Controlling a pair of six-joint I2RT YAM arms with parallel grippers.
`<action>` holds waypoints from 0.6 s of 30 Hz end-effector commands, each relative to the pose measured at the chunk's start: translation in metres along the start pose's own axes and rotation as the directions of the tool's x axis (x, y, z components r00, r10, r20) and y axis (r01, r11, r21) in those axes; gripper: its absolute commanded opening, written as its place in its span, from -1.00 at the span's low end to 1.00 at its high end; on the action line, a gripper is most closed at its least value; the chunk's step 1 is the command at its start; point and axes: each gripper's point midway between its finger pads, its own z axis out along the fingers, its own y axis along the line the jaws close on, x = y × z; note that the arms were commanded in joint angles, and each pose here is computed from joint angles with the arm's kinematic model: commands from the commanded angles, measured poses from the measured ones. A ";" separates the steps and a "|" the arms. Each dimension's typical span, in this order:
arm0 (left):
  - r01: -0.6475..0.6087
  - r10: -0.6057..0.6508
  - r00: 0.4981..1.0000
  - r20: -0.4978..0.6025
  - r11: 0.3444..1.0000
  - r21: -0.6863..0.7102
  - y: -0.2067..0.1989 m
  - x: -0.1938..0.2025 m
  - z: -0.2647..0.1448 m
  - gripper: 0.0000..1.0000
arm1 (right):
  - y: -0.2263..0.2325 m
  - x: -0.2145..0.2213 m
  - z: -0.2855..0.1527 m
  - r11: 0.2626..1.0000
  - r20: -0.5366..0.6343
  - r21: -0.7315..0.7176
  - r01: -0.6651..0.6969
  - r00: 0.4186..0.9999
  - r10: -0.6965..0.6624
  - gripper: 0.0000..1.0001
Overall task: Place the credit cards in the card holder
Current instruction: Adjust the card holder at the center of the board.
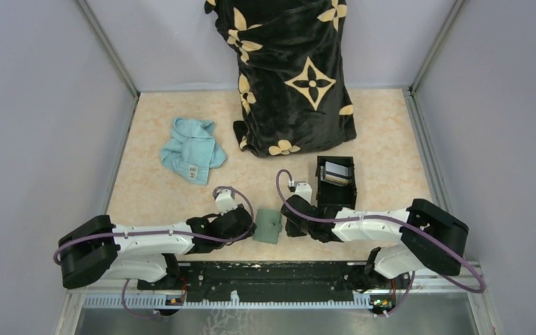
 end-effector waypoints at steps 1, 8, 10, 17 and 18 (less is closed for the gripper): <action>-0.042 0.039 0.998 -0.059 0.997 -0.058 0.019 0.017 0.000 -0.19 | 0.025 -0.009 0.005 0.998 0.027 -0.053 -0.019 0.999 0.020 -0.89; -0.030 0.027 0.998 -0.052 0.998 -0.051 0.015 0.017 0.000 -0.19 | 0.044 -0.015 0.015 0.998 0.024 -0.070 0.005 1.000 -0.003 -0.93; -0.025 0.022 0.999 -0.045 0.998 -0.053 0.015 0.016 0.001 -0.19 | 0.049 -0.017 0.018 0.997 0.022 -0.069 0.017 1.000 -0.016 -0.93; 0.001 -0.002 1.000 -0.012 0.996 -0.084 0.021 0.011 0.001 -0.19 | 0.057 -0.028 0.025 0.998 0.044 -0.045 0.040 0.998 -0.038 -0.96; 0.001 -0.002 1.000 -0.009 0.996 -0.092 0.023 0.011 0.001 -0.19 | 0.057 -0.029 0.026 0.998 0.044 -0.041 0.047 0.998 -0.045 -0.96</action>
